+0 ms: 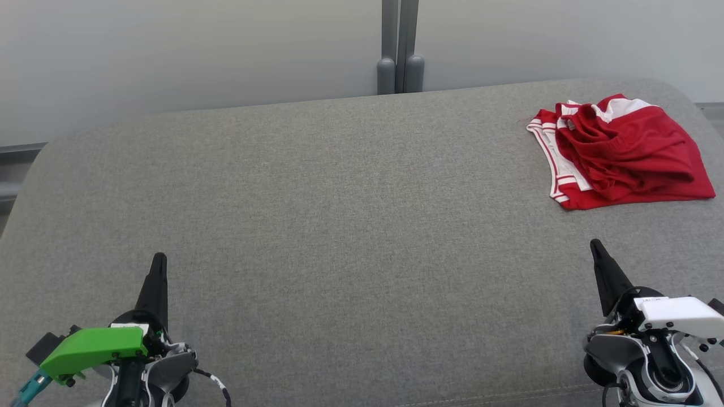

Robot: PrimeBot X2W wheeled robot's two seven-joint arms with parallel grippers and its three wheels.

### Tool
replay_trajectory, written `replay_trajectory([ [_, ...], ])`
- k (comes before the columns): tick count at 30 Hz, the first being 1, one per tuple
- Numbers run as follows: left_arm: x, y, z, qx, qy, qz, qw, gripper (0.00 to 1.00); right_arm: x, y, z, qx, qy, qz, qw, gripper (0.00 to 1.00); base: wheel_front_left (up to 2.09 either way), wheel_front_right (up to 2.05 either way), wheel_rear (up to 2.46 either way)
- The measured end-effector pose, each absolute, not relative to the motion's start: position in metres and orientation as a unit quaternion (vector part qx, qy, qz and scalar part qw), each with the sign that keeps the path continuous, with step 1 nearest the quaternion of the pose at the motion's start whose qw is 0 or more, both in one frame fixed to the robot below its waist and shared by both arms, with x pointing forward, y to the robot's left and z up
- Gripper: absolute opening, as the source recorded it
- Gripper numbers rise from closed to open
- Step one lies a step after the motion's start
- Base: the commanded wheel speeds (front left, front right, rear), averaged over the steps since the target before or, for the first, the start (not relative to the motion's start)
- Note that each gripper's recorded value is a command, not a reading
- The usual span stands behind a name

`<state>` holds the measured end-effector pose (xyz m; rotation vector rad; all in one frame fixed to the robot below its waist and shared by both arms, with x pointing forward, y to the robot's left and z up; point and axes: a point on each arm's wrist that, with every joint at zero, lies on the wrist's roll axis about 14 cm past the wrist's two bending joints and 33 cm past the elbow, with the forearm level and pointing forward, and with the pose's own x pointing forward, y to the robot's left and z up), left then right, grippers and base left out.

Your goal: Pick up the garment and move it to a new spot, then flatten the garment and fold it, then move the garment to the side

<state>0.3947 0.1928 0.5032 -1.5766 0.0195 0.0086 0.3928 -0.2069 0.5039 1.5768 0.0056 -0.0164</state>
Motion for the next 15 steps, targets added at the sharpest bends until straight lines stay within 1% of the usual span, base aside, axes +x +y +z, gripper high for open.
replay_trajectory([
  [15,0.3947,0.1928,0.5032,-0.709,0.009,0.004,0.705,0.0,0.3928,-0.2069,0.5039,0.709,0.003,-0.007,0.705,0.0,0.0,0.0,0.0],
])
